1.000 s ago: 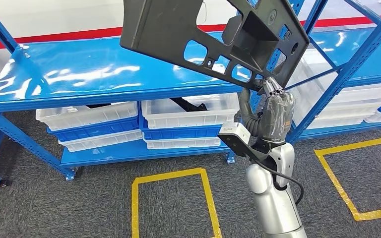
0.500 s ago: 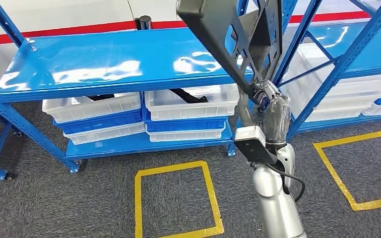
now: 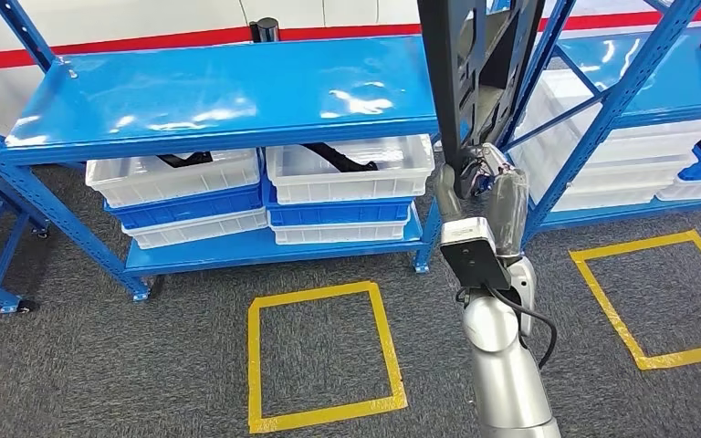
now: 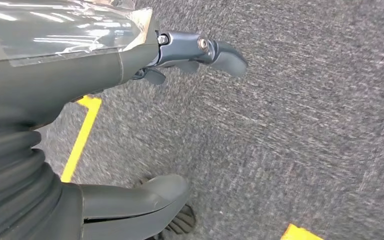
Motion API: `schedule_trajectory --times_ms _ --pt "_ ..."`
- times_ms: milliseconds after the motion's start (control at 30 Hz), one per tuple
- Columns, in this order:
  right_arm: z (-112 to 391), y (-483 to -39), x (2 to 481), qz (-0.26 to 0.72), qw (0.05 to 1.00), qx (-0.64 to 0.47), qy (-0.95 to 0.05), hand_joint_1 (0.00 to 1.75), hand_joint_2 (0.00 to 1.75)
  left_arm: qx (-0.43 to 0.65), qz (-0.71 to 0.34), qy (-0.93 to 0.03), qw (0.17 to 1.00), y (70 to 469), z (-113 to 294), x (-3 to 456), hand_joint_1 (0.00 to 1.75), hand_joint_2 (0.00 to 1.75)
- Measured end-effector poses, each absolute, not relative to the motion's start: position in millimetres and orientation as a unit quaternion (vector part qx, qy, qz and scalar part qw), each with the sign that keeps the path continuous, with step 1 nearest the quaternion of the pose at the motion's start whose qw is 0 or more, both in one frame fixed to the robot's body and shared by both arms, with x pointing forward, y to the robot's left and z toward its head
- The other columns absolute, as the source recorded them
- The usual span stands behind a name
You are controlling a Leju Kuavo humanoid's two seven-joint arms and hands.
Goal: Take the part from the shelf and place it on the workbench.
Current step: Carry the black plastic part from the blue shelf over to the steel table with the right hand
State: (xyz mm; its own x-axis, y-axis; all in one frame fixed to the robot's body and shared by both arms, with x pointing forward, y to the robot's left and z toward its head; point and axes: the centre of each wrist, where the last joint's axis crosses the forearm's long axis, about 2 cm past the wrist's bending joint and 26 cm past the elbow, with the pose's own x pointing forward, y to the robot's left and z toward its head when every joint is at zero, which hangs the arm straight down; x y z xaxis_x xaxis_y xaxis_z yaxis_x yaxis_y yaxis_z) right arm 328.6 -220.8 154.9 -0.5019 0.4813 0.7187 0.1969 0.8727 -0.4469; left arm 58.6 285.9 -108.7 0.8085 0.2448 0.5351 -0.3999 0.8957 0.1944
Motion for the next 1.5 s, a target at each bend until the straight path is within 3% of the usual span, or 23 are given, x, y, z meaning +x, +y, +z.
schedule_trajectory --times_ms 1500 --pt "150 -248 314 0.155 0.459 -0.238 -0.842 1.75 1.75 0.156 0.171 -0.264 0.936 290 -109 59 0.0 1.75"
